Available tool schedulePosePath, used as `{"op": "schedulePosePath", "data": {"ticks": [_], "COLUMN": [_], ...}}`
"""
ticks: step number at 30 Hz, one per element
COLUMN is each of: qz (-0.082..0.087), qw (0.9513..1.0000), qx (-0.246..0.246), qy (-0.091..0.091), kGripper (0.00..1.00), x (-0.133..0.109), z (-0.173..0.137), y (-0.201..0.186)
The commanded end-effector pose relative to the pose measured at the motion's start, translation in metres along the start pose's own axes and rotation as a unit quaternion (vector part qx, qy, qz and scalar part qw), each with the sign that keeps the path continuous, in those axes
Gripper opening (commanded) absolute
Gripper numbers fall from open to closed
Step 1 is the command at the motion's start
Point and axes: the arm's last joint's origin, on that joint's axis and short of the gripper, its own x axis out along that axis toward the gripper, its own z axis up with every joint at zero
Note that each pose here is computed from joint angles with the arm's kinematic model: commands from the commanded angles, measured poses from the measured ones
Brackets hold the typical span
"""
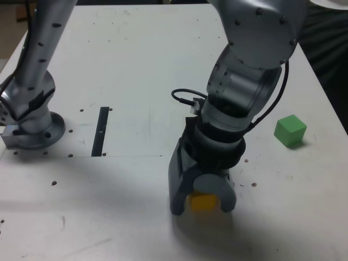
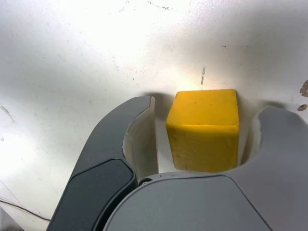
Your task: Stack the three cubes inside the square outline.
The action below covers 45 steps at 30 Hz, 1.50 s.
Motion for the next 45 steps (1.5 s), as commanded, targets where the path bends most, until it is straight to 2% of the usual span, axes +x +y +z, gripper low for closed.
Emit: {"op": "schedulePosePath", "data": {"ticks": [1, 10, 13, 21, 26, 31, 35, 45], "qz": [-0.001, -0.002, 0.003, 0.042, 0.063, 0.075, 0.073, 0.050], "qw": [1.0000, 1.0000, 1.0000, 0.9990, 0.9975, 0.9959, 0.9952, 0.9957], "qx": [0.001, 0.003, 0.003, 0.003, 0.019, 0.046, 0.062, 0.077], "qy": [-0.003, -0.005, -0.005, -0.016, -0.025, -0.021, -0.020, -0.010], "kGripper": [0.30, 0.30, 0.30, 0.30, 0.30, 0.30, 0.30, 0.30], "x": [-0.002, -0.005, -0.010, -0.045, -0.064, -0.077, -0.083, -0.085], "z": [-0.001, -0.004, -0.009, -0.042, -0.053, -0.053, -0.048, -0.014], "y": [0.000, 0.001, 0.003, 0.019, 0.033, 0.054, 0.071, 0.101]}}
